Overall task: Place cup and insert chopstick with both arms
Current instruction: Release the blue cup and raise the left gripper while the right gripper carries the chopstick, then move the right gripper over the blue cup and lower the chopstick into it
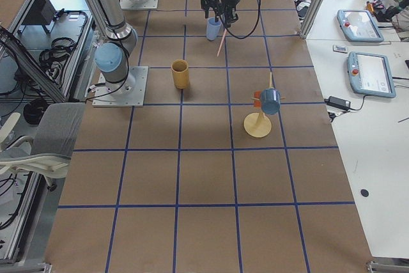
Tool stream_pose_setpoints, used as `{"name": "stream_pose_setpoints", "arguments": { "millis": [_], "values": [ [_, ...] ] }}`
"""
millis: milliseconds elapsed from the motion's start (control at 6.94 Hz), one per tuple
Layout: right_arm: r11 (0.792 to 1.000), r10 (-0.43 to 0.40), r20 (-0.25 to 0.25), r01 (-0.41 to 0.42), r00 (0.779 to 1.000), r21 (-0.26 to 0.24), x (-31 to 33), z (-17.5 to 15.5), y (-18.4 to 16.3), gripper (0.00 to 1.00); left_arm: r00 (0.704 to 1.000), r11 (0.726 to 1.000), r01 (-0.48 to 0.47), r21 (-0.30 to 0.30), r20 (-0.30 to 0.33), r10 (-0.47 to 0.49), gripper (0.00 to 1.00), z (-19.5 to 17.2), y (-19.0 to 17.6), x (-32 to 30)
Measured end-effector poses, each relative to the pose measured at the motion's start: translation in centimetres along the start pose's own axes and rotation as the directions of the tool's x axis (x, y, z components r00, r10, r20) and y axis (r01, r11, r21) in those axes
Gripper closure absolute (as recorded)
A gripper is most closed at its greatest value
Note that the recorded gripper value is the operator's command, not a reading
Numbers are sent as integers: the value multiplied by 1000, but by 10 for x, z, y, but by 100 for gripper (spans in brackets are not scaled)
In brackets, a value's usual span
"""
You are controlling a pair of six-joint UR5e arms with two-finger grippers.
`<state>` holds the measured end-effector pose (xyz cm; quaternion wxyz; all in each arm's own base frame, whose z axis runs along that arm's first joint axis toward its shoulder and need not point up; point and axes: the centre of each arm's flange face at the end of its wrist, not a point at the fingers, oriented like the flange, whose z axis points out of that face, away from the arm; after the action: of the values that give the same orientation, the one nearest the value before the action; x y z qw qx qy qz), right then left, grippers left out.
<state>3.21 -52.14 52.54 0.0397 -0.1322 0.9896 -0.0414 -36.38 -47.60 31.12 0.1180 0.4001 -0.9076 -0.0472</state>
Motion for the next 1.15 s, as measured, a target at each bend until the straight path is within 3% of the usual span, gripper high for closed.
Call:
{"name": "stream_pose_setpoints", "arguments": {
  "millis": [144,432,576,864,1008,1152],
  "values": [
    [998,-5,3,5,1000,62,-2,-6,-6,100,999,998,-43,39,-8,43,7,-16,-13,-4],
    [988,53,41,-58,998,142,-14,-16,-12,100,969,964,-248,99,42,245,4,-66,-40,-30],
    [981,83,55,-91,995,169,-33,-20,-15,100,931,928,-362,91,73,357,3,-100,-47,-49],
    [963,102,53,-112,993,244,-112,-13,-29,100,797,799,-600,54,130,590,0,-160,-59,-90],
    [957,130,33,-134,991,259,-148,3,-27,100,753,762,-647,20,171,635,0,-184,-64,-109],
    [950,169,12,-166,986,263,-181,23,-20,100,725,744,-668,-29,199,659,0,-209,-62,-121]
  ]
}}
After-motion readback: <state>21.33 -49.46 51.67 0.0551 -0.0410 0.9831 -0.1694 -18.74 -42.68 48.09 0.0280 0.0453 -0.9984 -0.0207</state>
